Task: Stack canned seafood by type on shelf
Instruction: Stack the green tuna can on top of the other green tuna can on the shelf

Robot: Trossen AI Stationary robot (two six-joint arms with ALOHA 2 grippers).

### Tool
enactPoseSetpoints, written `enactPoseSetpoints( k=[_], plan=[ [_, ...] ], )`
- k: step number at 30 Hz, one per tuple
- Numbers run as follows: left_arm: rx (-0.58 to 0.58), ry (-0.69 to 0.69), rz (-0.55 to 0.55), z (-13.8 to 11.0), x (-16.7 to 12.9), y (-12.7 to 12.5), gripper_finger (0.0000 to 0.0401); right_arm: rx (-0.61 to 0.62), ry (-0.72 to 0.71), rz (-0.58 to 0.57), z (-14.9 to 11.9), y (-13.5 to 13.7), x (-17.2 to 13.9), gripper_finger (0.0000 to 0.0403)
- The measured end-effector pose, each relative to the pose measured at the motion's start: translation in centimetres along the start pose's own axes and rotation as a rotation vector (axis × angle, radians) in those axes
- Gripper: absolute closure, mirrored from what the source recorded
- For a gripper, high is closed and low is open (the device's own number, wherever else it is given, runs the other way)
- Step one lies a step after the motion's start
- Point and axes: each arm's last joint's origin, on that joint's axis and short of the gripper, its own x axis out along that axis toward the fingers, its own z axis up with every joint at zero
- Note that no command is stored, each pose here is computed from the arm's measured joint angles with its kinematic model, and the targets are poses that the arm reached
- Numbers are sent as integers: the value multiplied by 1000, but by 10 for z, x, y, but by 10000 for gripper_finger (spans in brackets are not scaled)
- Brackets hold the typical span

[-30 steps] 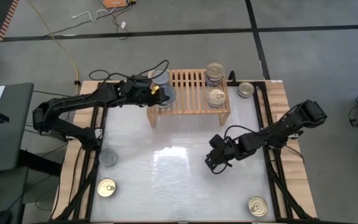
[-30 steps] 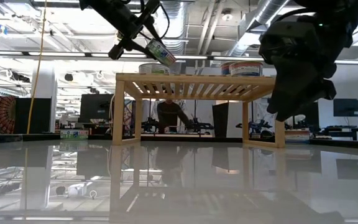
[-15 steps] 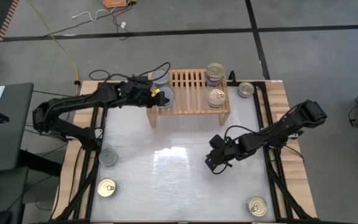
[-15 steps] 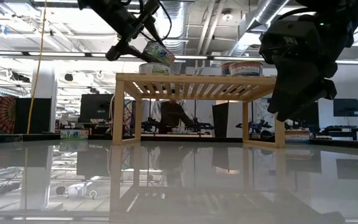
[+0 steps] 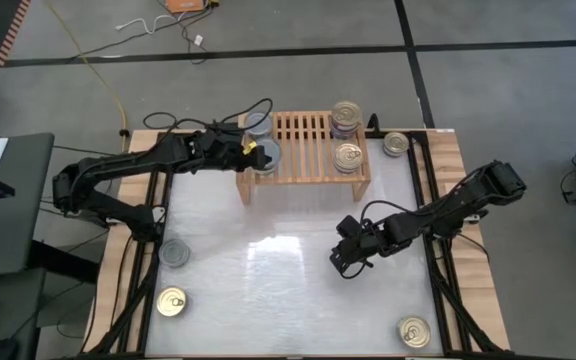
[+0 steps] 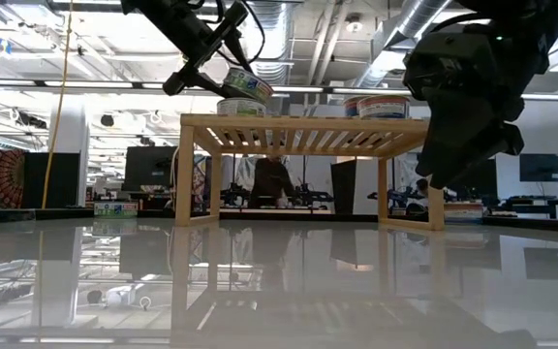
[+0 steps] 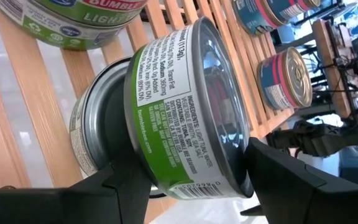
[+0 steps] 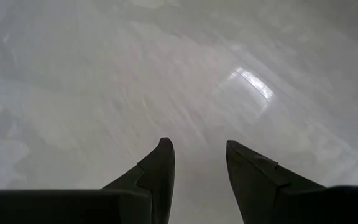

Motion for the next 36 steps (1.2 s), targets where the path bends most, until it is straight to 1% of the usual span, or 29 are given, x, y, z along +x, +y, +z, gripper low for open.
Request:
enactPoseSetpoints(
  k=[6, 15, 19, 25, 31, 36],
  plan=[
    [42, 0, 0, 0, 0, 0, 158, 2, 0, -1, 1, 0, 0, 234],
    [78, -4, 4, 0, 0, 0, 98, 9, 0, -1, 1, 0, 0, 234],
    [77, -7, 1, 0, 0, 0, 80, 12, 0, -1, 1, 0, 0, 234],
    [64, -30, -25, 3, -6, -3, 75, 20, 1, -3, 0, -1, 0, 234],
    [81, -54, -58, 6, -17, -5, 75, 20, 1, -2, 0, 0, 0, 234],
    [51, -26, -64, 5, -20, -5, 75, 25, 0, -4, 2, -1, 1, 234]
  ],
)
